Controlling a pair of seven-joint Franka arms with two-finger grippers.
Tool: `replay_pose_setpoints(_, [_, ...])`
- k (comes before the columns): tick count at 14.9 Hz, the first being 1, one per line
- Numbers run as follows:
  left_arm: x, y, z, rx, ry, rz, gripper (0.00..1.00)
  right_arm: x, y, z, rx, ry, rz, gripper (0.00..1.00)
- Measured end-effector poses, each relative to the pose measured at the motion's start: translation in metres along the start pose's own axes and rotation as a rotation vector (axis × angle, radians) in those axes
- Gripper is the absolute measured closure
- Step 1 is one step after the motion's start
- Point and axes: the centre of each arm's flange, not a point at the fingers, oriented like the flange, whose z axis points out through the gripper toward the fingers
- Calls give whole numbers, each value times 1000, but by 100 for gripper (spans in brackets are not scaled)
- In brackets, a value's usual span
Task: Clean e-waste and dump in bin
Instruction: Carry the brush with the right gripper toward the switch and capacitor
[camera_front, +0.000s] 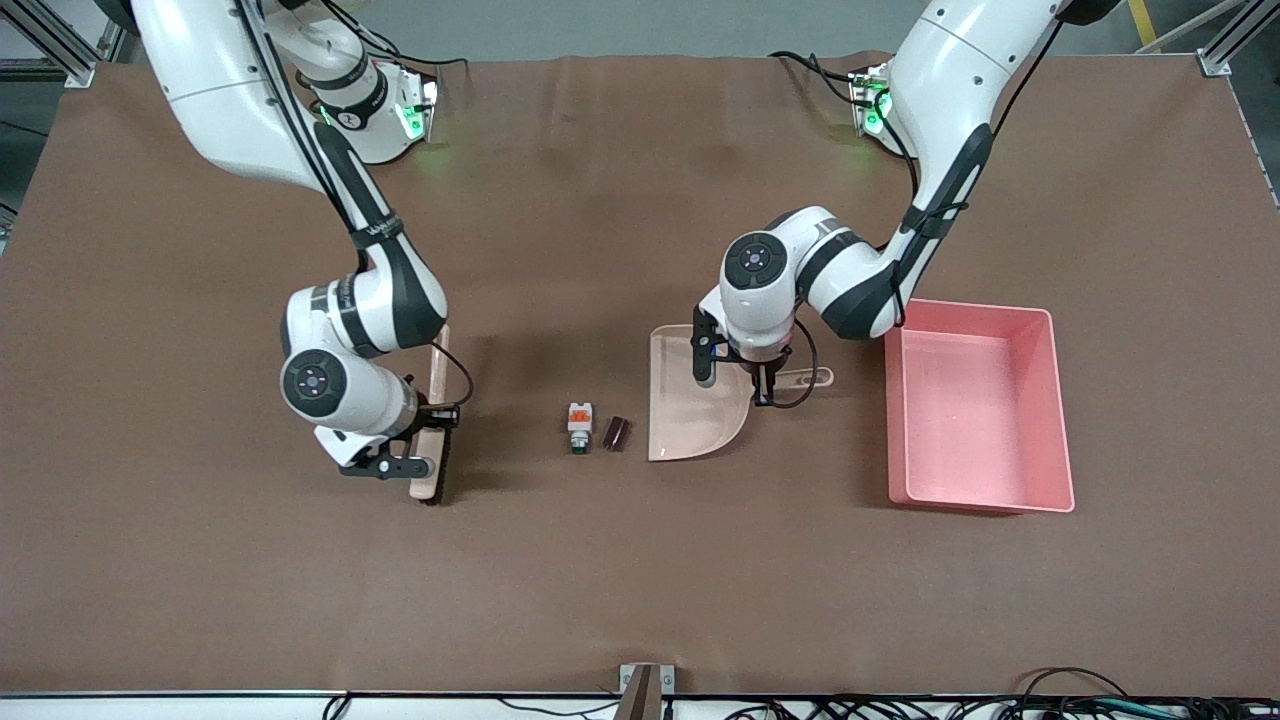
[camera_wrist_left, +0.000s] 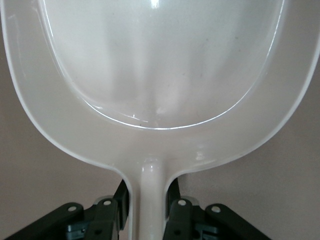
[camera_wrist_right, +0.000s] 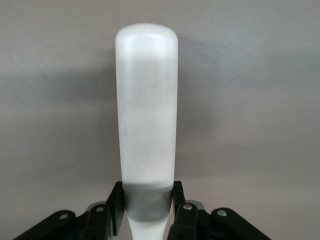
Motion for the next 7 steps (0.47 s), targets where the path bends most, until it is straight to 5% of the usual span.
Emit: replay_pose_setpoints(7, [8, -6, -3, 11, 13, 0, 67, -10, -59, -3, 41, 7, -37, 58])
